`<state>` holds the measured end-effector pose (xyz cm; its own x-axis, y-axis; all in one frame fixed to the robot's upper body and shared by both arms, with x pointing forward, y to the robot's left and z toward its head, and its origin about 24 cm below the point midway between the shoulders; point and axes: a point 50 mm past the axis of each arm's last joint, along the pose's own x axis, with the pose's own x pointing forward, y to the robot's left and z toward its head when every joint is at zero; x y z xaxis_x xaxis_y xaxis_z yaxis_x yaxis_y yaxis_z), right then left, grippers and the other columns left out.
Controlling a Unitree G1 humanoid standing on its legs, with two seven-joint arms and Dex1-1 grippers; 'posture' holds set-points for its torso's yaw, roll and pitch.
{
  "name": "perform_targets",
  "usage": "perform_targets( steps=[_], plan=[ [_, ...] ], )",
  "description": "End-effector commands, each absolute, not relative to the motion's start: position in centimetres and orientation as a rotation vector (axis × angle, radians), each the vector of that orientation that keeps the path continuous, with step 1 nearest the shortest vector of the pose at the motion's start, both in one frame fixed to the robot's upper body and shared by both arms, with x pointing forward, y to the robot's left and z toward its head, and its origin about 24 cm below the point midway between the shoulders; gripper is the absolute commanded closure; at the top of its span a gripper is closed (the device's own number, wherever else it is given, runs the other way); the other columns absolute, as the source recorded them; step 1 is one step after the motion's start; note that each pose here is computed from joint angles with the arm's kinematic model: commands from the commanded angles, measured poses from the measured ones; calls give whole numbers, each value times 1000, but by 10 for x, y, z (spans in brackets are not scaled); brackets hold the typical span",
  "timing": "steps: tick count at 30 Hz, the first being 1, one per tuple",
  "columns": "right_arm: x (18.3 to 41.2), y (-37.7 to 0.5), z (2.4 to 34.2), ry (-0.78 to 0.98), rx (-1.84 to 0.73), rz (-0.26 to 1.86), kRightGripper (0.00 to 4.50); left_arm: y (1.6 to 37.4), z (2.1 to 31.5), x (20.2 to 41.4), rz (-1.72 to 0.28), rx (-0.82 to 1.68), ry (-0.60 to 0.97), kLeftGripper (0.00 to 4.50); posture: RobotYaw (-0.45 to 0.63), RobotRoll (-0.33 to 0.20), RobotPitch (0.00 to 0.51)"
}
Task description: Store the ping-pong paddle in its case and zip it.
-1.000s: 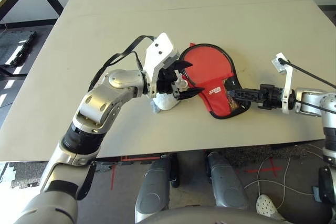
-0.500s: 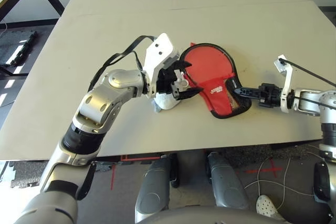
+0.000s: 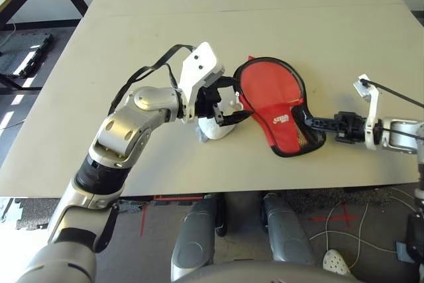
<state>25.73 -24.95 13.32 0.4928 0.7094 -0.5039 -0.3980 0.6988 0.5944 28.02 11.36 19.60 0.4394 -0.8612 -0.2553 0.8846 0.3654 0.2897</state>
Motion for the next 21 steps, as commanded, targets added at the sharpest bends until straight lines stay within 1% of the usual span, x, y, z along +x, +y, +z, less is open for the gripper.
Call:
perform_targets(
  steps=[1,8,21],
  plan=[
    [245,-267,134,873,402,658,4469,115,192,281,-1125,414,76,0,-68,0,234],
    [242,-283,141,869,386,620,4469,114,190,281,-1132,411,74,0,-76,0,234],
    [230,-285,138,882,405,624,4469,113,187,282,-1137,410,74,0,-85,0,232]
  ],
)
